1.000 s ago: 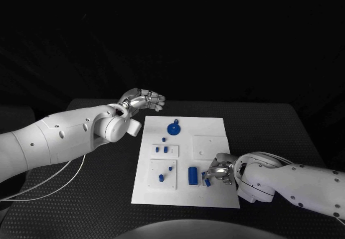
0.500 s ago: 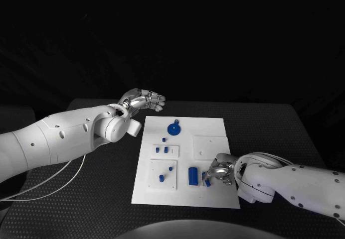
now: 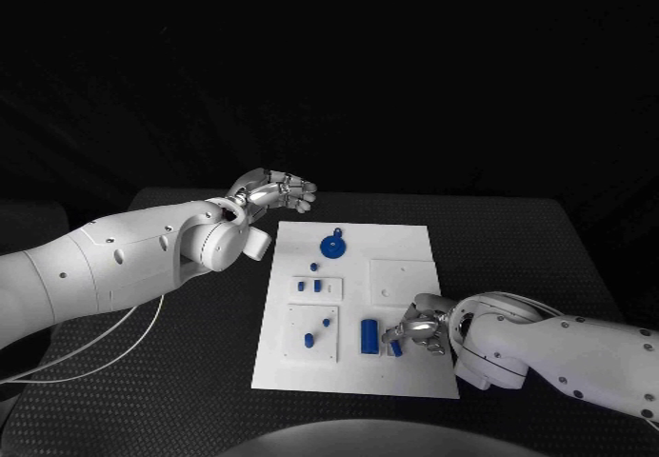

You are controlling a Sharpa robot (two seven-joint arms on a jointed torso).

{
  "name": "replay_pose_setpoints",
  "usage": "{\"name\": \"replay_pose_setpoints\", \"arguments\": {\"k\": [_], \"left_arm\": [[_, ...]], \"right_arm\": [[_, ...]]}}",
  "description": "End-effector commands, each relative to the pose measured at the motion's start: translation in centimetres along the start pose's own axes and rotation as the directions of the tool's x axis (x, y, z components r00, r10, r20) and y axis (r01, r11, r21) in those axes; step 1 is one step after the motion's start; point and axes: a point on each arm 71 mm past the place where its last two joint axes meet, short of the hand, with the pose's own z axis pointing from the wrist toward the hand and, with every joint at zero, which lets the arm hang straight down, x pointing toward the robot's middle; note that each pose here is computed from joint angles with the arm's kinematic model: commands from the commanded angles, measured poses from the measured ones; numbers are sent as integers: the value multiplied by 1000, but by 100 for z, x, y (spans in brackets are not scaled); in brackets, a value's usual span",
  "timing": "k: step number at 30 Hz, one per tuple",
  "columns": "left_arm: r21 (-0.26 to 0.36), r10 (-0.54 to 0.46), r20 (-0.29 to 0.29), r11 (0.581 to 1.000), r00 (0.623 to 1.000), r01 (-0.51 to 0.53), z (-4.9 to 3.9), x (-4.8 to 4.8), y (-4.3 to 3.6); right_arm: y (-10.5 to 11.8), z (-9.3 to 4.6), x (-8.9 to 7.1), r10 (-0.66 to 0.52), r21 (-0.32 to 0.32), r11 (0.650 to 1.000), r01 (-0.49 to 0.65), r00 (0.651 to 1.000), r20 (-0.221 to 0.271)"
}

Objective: Assemble the parts on the task board

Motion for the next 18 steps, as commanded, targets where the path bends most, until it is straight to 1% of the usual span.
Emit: {"name": "replay_pose_setpoints", "arguments": {"k": [1,7,18], "left_arm": [[7,-8,-13,1000,1000,8,2,16,-13],[6,-8,-13,1000,1000,8,1,15,-13],[4,-7,-12,1000,1000,7,0,10,-11]], "right_arm": [[16,-8,27,-6,-19,1000,6,1000,-22],[-16,-25,22,-6,-16,1000,6,1000,-26],[-57,-60,33,2,-12,1000,-3,999,-48]]}}
